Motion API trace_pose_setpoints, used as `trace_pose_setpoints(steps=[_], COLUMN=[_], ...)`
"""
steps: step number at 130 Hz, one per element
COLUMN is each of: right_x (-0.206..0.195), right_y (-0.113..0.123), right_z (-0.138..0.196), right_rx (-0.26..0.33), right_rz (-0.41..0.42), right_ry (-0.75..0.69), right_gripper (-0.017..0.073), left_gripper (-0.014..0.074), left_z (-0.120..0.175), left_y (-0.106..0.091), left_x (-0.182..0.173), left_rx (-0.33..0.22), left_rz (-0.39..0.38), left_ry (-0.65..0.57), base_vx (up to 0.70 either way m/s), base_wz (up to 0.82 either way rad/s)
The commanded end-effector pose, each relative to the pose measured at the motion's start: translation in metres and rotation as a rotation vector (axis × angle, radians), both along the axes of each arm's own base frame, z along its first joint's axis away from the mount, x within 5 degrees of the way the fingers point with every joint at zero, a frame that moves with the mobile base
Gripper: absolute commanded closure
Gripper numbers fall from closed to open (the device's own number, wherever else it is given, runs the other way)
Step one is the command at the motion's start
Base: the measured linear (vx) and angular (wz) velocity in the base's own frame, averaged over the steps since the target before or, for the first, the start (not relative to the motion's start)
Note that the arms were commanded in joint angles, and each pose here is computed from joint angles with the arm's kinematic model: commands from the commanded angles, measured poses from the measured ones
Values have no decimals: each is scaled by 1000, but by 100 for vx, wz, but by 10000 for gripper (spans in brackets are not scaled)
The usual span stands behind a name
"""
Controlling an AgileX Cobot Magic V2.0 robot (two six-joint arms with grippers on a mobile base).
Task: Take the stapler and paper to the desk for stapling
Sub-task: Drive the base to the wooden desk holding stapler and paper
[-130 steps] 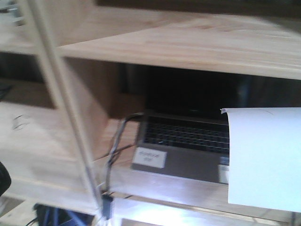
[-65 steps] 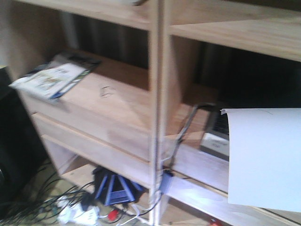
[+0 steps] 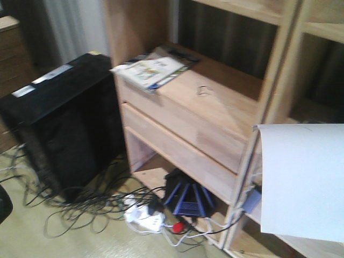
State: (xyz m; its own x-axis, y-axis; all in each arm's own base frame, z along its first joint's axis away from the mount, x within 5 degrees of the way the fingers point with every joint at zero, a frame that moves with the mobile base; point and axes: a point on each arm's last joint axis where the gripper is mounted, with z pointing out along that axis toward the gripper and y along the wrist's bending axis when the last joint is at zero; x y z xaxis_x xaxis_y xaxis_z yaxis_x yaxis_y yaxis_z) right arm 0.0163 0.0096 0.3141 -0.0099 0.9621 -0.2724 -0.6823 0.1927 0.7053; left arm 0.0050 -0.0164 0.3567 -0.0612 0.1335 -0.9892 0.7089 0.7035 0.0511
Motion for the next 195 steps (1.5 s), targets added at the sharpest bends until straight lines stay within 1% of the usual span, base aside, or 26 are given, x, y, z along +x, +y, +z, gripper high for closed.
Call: trace_pose_setpoints(steps=[1, 115, 156, 195], right_x=[-9, -9, -9, -9], right_y=[0, 0, 0, 0], right_z=[12, 12, 12, 12], right_rx=[-1, -1, -1, -1], right_rz=[-3, -3, -4, -3], right_ry=[-87, -87, -85, -86], right_gripper=[566, 566, 566, 566], left_gripper=[600, 600, 600, 600], left_z=[18, 18, 18, 18], left_y=[0, 0, 0, 0], left_x=[0, 0, 0, 0], left_rx=[-97, -97, -97, -97], left_rz=[3, 3, 3, 3], left_ry=[-84, -84, -84, -84], base_vx=[-13, -11, -3, 5], base_wz=[51, 53, 59, 40])
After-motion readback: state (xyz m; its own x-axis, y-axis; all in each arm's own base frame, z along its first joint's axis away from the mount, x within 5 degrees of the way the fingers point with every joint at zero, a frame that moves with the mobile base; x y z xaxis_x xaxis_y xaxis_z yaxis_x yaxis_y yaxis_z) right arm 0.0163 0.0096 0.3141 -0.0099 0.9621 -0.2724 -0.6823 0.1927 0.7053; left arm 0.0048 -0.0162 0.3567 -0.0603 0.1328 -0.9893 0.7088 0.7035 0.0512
